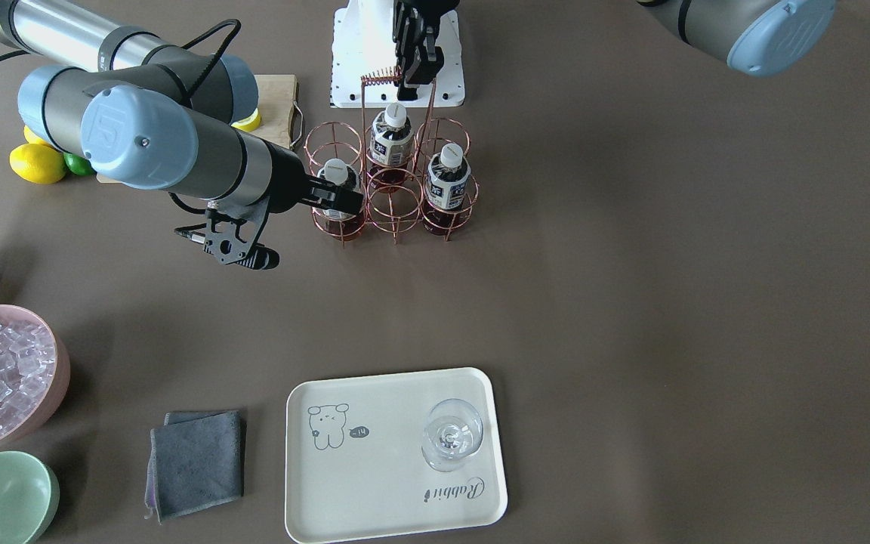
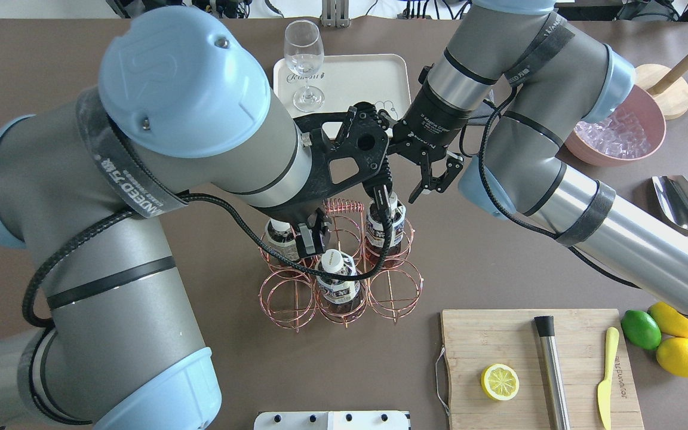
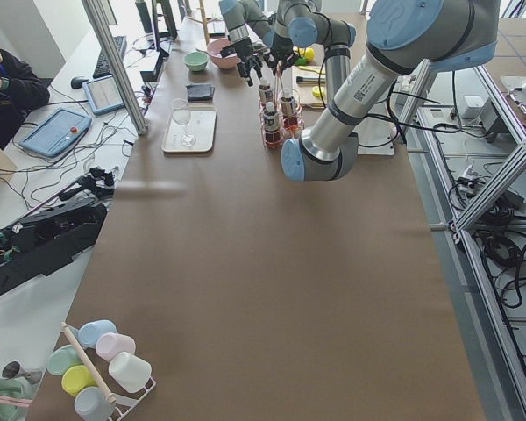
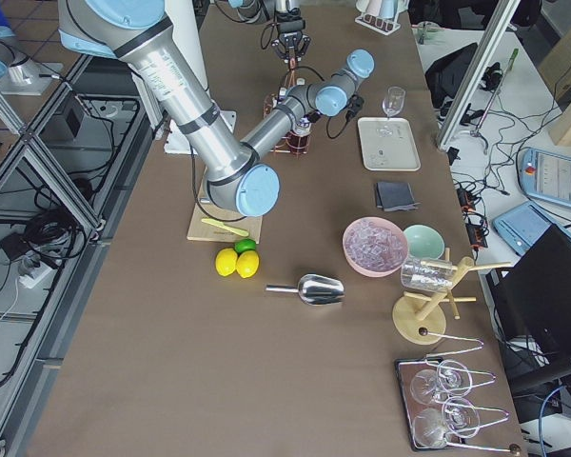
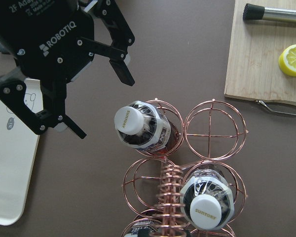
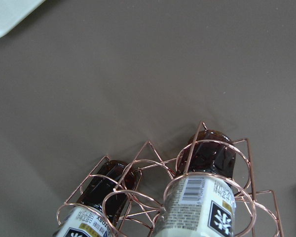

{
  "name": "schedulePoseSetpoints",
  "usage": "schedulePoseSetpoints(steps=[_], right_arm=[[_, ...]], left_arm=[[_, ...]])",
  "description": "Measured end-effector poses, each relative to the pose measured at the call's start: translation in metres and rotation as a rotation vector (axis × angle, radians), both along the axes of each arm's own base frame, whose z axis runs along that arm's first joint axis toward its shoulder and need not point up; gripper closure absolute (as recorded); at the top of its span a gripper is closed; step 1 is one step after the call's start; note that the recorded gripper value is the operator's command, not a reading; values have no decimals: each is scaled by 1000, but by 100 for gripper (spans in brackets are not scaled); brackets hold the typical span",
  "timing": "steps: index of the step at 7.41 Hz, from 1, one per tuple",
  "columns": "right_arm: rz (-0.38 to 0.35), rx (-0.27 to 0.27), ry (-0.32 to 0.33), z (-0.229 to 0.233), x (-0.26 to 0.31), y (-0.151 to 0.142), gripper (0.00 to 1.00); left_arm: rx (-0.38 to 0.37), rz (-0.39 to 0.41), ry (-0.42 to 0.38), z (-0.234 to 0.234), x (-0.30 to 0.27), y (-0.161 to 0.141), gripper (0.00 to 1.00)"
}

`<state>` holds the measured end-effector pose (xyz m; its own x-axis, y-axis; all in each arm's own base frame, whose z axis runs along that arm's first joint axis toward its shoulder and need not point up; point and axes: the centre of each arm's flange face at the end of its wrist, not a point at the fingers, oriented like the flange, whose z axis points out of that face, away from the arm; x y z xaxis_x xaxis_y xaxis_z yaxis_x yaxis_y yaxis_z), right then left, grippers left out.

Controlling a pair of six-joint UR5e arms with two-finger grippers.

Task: Take tea from basket to plate

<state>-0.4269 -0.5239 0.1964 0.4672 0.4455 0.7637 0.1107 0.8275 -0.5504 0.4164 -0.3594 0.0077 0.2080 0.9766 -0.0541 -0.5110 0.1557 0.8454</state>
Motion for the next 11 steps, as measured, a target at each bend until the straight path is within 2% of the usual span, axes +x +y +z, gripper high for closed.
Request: schedulePoseSetpoints(steps=[3, 5, 6, 7, 8, 9, 10, 11], right_arm=[[-29, -2, -16, -2, -4, 10, 34], [-41, -4, -20, -3, -8, 15, 27], [-45, -4, -23, -5, -8, 16, 28], [-49, -5, -26, -6, -7, 18, 36], [-51, -4, -29, -7, -7, 20, 49], [-55, -2, -30, -8, -9, 22, 67], [-58, 0, -32, -9, -10, 24, 89], [-60, 2, -34, -10, -10, 25, 100]], left_arm=[[1, 0, 2, 0, 1, -1, 100], [2, -3, 4, 0, -1, -3, 100], [3, -5, 5, 0, -2, -4, 100], [4, -6, 6, -1, -3, -5, 100], [4, -6, 6, -1, -4, -5, 100], [6, -6, 7, -1, -4, -5, 100], [6, -6, 7, -1, -4, -5, 100], [6, -6, 7, -1, -4, -5, 100]])
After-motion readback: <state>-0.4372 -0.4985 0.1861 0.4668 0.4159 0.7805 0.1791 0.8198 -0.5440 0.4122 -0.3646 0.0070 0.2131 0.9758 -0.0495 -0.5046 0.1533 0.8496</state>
